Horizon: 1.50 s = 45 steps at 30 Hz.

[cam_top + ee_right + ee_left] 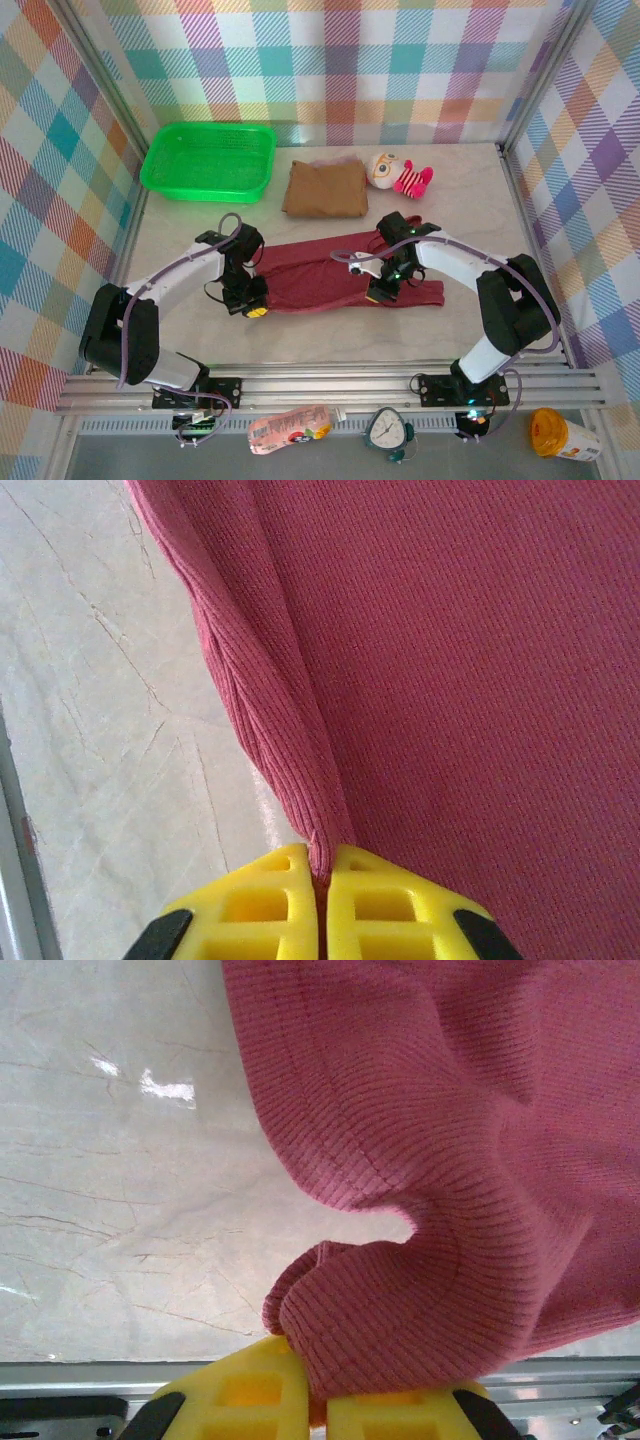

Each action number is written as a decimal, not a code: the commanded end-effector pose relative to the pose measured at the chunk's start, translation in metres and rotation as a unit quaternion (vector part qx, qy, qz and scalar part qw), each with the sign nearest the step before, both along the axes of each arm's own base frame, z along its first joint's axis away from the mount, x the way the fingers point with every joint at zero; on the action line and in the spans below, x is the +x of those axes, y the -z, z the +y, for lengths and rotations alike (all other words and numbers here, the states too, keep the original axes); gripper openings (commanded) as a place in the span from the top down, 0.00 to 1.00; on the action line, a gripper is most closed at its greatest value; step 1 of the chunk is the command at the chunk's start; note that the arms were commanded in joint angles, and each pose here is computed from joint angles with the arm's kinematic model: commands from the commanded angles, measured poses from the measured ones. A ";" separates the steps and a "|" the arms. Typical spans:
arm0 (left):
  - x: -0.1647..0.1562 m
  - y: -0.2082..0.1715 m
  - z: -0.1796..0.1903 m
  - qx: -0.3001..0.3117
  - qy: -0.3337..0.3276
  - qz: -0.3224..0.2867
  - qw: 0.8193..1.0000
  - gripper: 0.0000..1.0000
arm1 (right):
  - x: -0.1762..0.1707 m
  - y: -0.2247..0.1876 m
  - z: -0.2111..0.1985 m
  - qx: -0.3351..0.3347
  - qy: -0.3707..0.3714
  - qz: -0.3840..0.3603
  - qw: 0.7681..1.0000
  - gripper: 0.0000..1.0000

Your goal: Fold and stack the tank tops

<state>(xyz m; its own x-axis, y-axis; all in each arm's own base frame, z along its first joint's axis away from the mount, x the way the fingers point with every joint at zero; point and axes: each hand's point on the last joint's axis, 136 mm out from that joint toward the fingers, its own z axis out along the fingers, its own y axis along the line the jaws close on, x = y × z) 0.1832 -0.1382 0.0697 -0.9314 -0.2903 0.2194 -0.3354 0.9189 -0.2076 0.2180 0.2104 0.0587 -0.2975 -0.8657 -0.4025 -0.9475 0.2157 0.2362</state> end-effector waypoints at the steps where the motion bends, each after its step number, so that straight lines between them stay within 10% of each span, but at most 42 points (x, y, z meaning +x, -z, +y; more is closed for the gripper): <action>1: -0.003 -0.010 0.000 -0.009 -0.001 0.011 1.000 0.91 | -0.004 -0.010 0.008 0.031 -0.007 0.022 0.999 0.92; 11: -0.078 0.014 0.019 -0.002 -0.043 0.092 0.995 0.93 | -0.042 -0.010 0.011 0.037 -0.011 0.073 0.997 0.94; 45: -0.004 0.014 0.015 -0.026 -0.087 0.079 0.993 0.83 | 0.011 0.016 0.023 0.037 0.048 0.111 0.992 0.92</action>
<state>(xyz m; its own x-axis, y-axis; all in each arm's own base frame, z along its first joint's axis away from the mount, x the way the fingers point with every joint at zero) 0.1681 -0.1221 0.0525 -0.8184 -0.4291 0.3823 -0.5170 0.8402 -0.1637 0.2202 0.2282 0.0415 -0.4417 -0.8214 -0.3607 -0.8566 0.2667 0.4417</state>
